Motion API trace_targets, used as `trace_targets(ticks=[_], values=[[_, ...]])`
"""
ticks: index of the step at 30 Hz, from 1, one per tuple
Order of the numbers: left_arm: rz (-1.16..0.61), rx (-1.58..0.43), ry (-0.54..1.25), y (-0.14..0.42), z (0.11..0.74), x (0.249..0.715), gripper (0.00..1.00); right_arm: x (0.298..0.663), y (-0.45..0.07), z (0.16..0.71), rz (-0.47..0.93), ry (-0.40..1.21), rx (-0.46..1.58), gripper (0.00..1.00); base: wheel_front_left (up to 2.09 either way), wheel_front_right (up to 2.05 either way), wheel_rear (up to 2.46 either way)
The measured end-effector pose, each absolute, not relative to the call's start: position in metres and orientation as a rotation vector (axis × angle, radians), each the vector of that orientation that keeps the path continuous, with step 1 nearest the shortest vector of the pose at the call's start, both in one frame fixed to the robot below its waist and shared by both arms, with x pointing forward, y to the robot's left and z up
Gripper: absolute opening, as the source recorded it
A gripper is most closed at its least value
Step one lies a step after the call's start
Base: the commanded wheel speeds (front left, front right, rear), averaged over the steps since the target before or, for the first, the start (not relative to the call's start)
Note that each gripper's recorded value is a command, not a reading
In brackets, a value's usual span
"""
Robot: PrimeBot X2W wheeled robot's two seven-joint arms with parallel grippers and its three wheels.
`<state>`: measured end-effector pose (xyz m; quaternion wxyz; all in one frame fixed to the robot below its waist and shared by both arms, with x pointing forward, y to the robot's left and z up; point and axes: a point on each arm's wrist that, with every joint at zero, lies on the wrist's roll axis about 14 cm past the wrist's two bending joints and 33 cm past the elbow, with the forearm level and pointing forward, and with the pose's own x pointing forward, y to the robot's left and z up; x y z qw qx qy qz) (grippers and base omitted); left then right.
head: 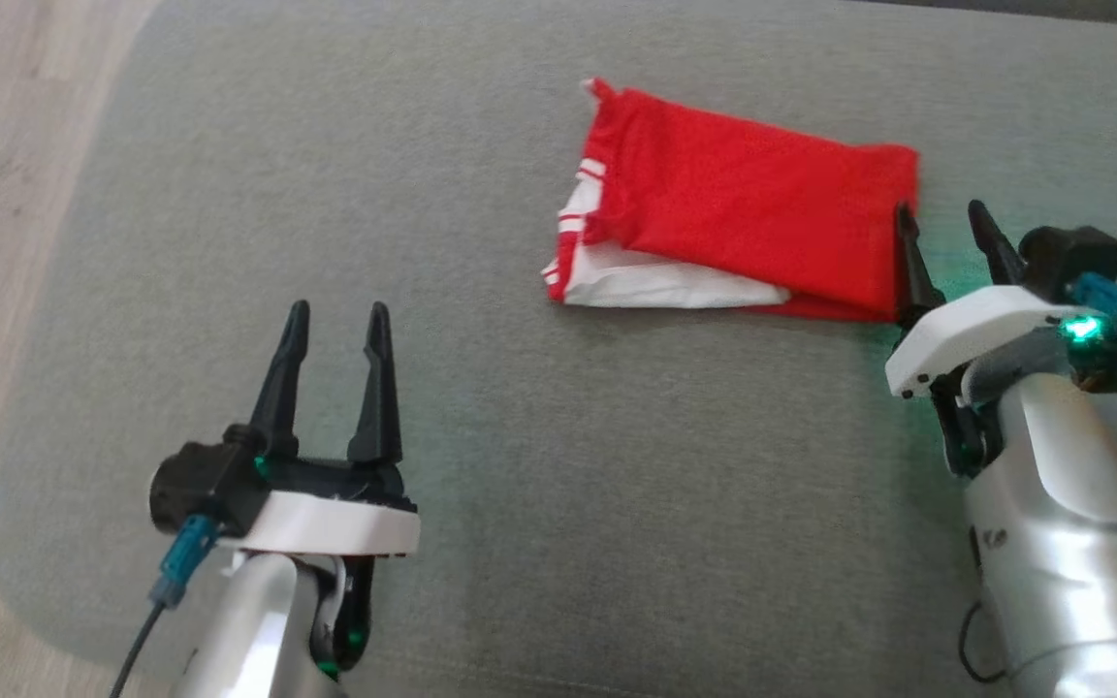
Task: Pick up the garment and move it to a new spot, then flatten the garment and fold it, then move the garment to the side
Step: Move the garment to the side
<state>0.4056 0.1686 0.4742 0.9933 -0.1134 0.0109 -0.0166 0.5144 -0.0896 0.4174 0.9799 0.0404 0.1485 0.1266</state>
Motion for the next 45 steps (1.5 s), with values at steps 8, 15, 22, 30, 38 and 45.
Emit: trace_targets(ticks=[8, 15, 22, 30, 38, 45], values=[[0.044, -0.223, 0.049, 0.191, 0.465, 0.395, 1.00, 0.517, -0.060, 0.365, 0.316, 0.543, 0.051, 1.00, 0.00, 0.00, 0.00], [0.040, -0.223, 0.048, 0.189, 0.466, 0.397, 1.00, 0.520, -0.058, 0.366, 0.340, 0.551, -0.006, 0.07, 0.00, 0.00, 0.00], [0.016, -0.225, 0.035, 0.181, 0.470, 0.400, 1.00, 0.516, -0.062, 0.378, 0.340, 0.494, -0.014, 0.00, 0.00, 0.00, 0.00], [-0.063, -0.210, -0.006, 0.159, 0.486, 0.406, 1.00, 0.505, -0.101, 0.400, 0.286, 0.402, -0.122, 0.00, 0.00, 0.00, 0.00], [-0.199, -0.208, -0.046, 0.116, 0.500, 0.419, 1.00, 0.491, -0.153, 0.430, 0.212, 0.326, -0.260, 0.00, 0.00, 0.00, 0.00], [-0.353, -0.230, -0.036, 0.060, 0.497, 0.433, 1.00, 0.477, -0.244, 0.443, 0.102, 0.357, -0.466, 0.00, 0.00, 0.00, 0.00]])
